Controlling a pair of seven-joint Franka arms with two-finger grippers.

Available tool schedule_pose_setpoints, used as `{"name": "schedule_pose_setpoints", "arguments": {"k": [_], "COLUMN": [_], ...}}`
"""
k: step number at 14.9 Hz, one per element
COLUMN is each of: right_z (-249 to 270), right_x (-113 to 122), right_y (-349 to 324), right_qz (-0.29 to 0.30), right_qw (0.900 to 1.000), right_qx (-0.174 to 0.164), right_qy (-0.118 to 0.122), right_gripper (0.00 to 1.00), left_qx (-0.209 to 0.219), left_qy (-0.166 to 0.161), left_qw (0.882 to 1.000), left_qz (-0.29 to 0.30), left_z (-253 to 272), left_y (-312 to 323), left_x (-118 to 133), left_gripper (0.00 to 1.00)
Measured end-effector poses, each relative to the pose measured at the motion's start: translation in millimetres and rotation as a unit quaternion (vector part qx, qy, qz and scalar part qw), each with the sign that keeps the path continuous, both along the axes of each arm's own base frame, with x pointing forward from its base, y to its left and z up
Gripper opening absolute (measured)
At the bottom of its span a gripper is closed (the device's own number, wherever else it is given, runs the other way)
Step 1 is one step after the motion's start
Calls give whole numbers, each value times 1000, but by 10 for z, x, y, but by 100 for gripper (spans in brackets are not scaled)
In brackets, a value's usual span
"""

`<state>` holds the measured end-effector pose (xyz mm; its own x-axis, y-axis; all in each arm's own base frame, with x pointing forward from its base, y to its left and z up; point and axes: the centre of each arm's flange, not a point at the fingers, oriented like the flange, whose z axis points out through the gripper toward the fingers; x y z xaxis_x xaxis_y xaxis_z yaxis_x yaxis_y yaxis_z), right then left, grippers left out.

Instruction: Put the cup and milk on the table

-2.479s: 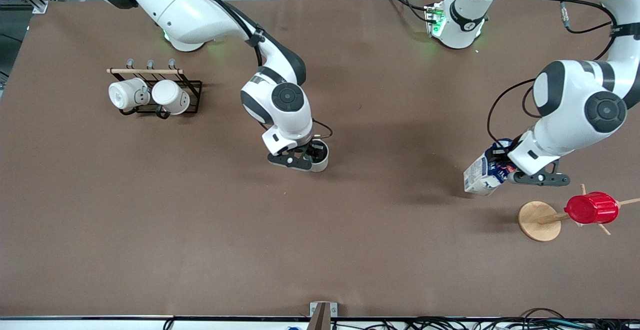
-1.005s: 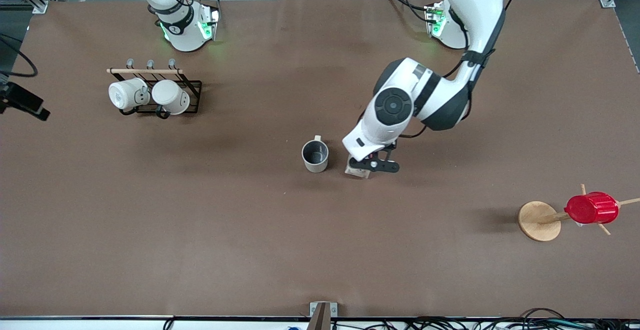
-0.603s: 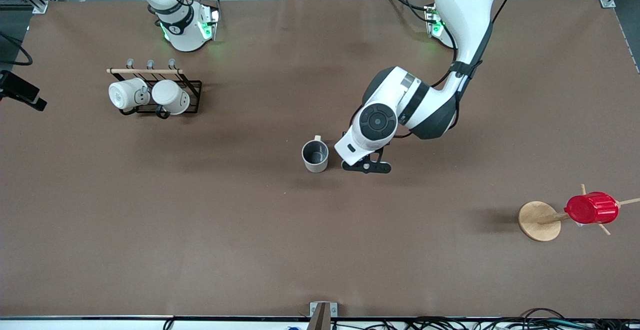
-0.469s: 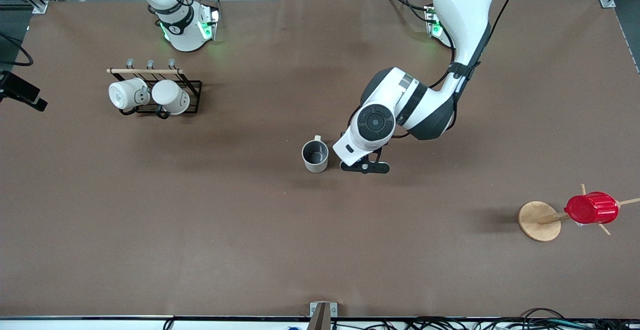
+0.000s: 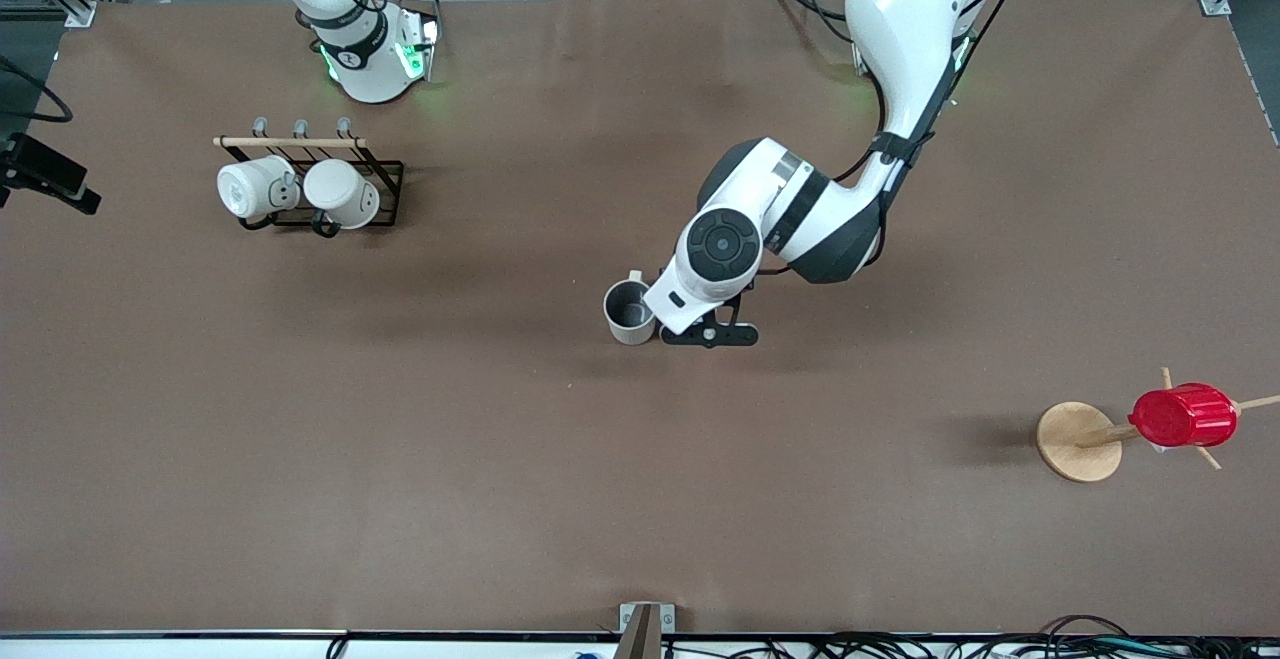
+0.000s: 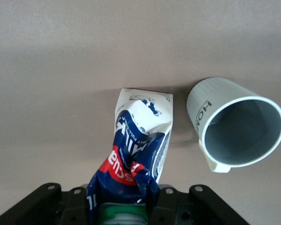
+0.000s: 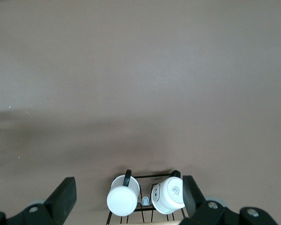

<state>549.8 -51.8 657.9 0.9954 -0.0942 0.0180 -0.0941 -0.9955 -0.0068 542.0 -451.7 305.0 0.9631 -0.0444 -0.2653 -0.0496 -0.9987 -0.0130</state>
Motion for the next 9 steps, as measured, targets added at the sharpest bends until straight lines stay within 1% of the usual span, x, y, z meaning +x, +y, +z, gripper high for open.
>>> {"name": "schedule_pose_setpoints", "arguments": {"k": [2,3,4,5,9], "right_z": [2,2,3,2,3], "right_x": [-1,-1,-1,-2,-1], "right_y": [0,0,0,0,3], "right_qz": [-1,-2,-2,-3,-3], "right_qw": [1000,1000,1000,1000,1000], "right_qx": [0,0,0,0,0], "right_qy": [0,0,0,0,0], "right_gripper": [100,100,100,100,100], "left_qx": [7,8,7,7,4], "left_qy": [9,10,9,9,6], "left_qw": [1000,1000,1000,1000,1000], "left_qz": [-3,-3,-3,-3,-2], "left_z": [-18,-18,-2,4,41], "left_y": [6,5,-2,-4,-3], "left_x": [-33,-36,-33,-33,-8], "left_gripper": [13,18,26,37,75]}}
